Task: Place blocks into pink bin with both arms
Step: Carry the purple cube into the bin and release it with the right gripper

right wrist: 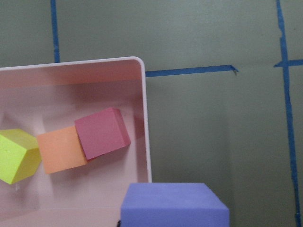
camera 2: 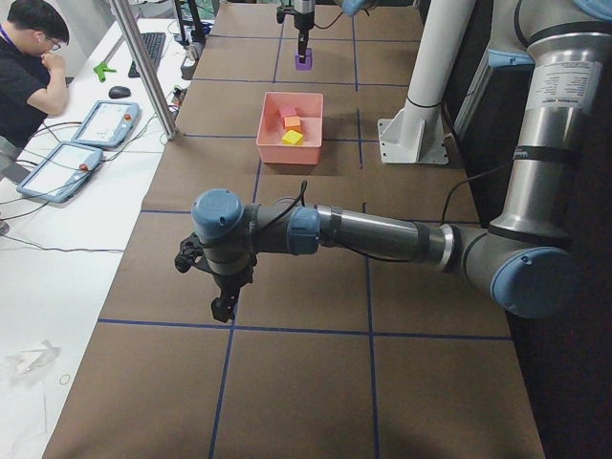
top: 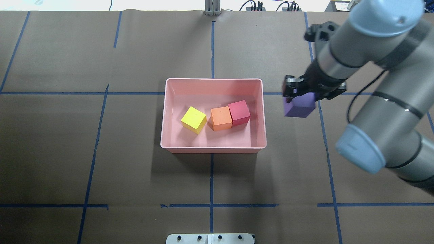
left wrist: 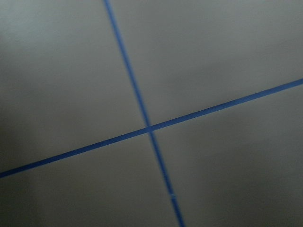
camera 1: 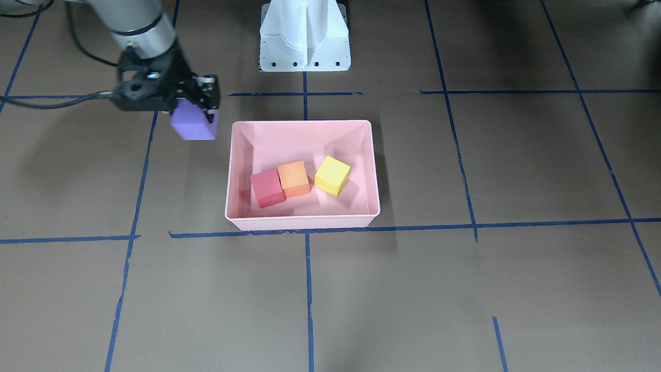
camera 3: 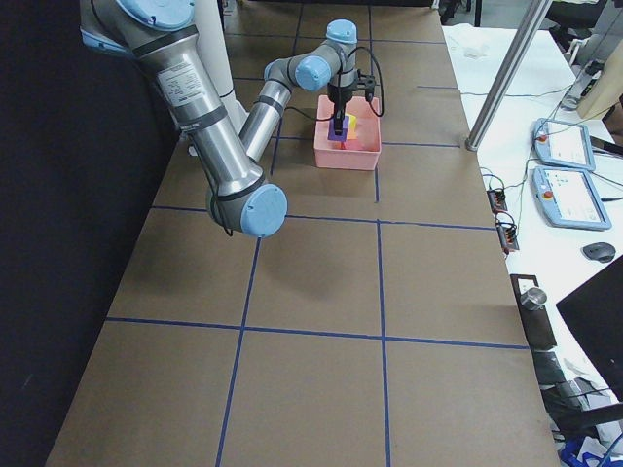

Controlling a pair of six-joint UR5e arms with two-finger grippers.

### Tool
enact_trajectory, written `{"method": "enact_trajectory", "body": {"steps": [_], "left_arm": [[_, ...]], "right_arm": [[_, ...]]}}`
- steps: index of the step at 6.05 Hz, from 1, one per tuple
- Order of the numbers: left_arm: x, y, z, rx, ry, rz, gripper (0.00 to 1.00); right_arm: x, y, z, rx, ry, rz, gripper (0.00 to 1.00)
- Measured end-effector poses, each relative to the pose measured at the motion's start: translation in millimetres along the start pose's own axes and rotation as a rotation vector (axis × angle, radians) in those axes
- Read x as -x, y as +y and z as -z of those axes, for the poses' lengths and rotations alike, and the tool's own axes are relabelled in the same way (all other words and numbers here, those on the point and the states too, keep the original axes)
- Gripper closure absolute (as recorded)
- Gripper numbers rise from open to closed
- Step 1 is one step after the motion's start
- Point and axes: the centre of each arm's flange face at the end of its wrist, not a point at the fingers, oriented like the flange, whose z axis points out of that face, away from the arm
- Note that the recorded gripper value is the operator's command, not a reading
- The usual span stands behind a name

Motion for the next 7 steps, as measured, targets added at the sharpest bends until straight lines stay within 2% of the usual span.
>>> {"method": "enact_trajectory", "body": {"steps": [1, 3, 5, 7], "left_arm": [[7.0, 5.6, -2.4, -0.009, 0.009, 0.004, 0.00], [9.1, 6.9, -3.4, -0.012, 0.013, 0.006, 0.00], [9.3, 6.7, -3.6, -0.012, 0.014, 0.021, 0.00], [9.5, 6.4, -4.2, -0.014, 0.014, 0.043, 0.00]], "right_arm": [[42.7, 14.3, -13.3, -0.013, 0.011, -0.027, 0.70], [113.7, 23.6, -37.5, -0.018, 0.037, -0.057, 0.03], [127.4, 22.2, -49.3, -0.033, 0.064, -0.055, 0.01], [112.2, 17.3, -44.2, -0.037, 0.063, -0.025, 0.01]]}}
